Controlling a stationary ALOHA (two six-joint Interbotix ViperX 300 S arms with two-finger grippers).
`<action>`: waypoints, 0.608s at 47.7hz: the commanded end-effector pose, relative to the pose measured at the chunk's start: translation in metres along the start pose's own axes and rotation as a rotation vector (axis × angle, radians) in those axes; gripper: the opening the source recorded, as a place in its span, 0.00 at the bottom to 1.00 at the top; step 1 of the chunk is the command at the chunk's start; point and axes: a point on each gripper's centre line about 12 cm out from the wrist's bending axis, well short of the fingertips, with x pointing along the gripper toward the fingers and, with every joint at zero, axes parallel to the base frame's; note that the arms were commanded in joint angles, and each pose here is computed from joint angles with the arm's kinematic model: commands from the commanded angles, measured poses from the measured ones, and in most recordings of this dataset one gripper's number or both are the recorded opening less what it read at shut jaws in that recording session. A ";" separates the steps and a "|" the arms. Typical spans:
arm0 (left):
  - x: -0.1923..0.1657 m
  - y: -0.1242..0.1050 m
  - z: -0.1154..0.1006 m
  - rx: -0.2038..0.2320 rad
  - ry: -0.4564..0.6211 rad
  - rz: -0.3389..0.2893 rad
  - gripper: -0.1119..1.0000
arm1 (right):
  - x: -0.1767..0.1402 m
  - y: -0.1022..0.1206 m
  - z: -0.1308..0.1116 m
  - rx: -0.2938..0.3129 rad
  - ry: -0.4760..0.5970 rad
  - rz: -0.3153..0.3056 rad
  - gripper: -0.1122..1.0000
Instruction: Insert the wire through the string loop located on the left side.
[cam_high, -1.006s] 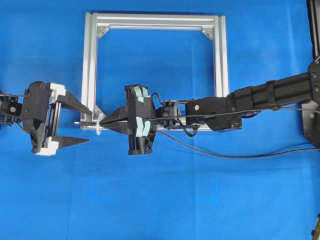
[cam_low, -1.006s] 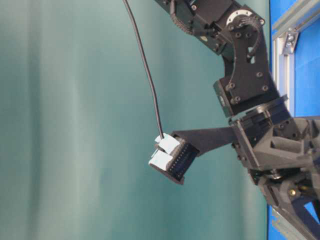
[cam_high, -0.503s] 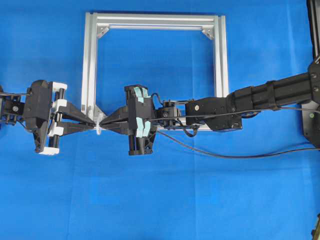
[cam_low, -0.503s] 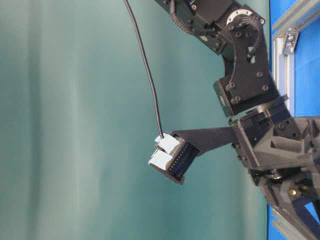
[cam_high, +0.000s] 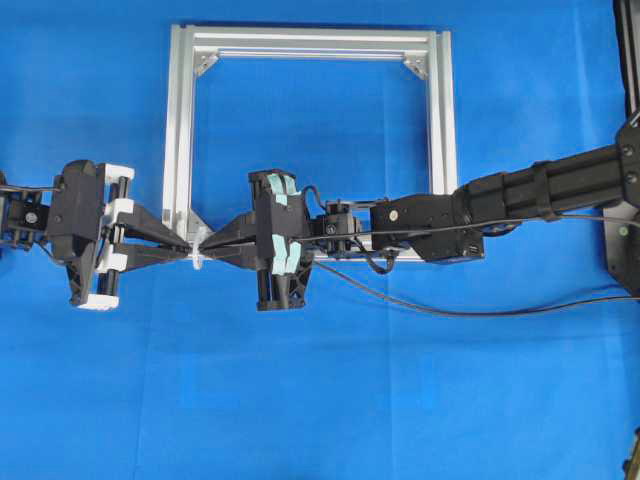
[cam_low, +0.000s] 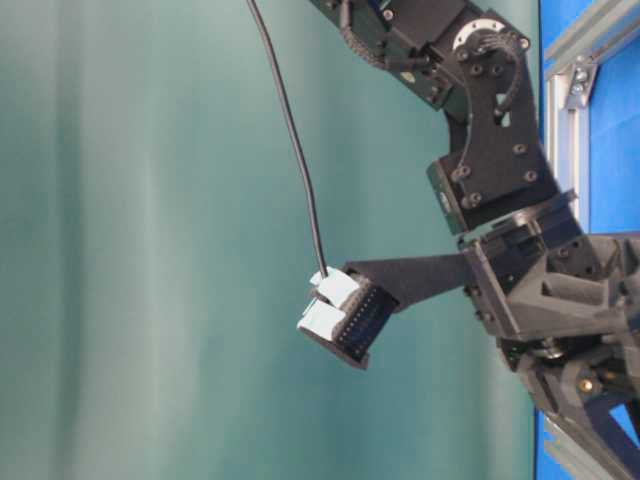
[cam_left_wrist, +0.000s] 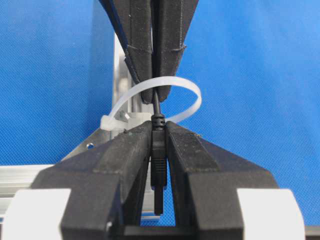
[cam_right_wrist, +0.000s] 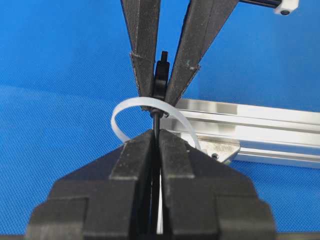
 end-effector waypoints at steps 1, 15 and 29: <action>0.000 -0.001 0.004 0.003 -0.017 -0.006 0.17 | -0.002 0.000 0.016 0.009 -0.035 -0.001 0.10; 0.000 -0.001 0.004 0.005 -0.014 -0.006 0.17 | -0.002 -0.001 0.016 0.033 -0.035 -0.009 0.66; -0.001 -0.001 0.003 0.006 -0.009 -0.006 0.17 | -0.002 -0.002 0.017 0.049 -0.037 -0.018 0.96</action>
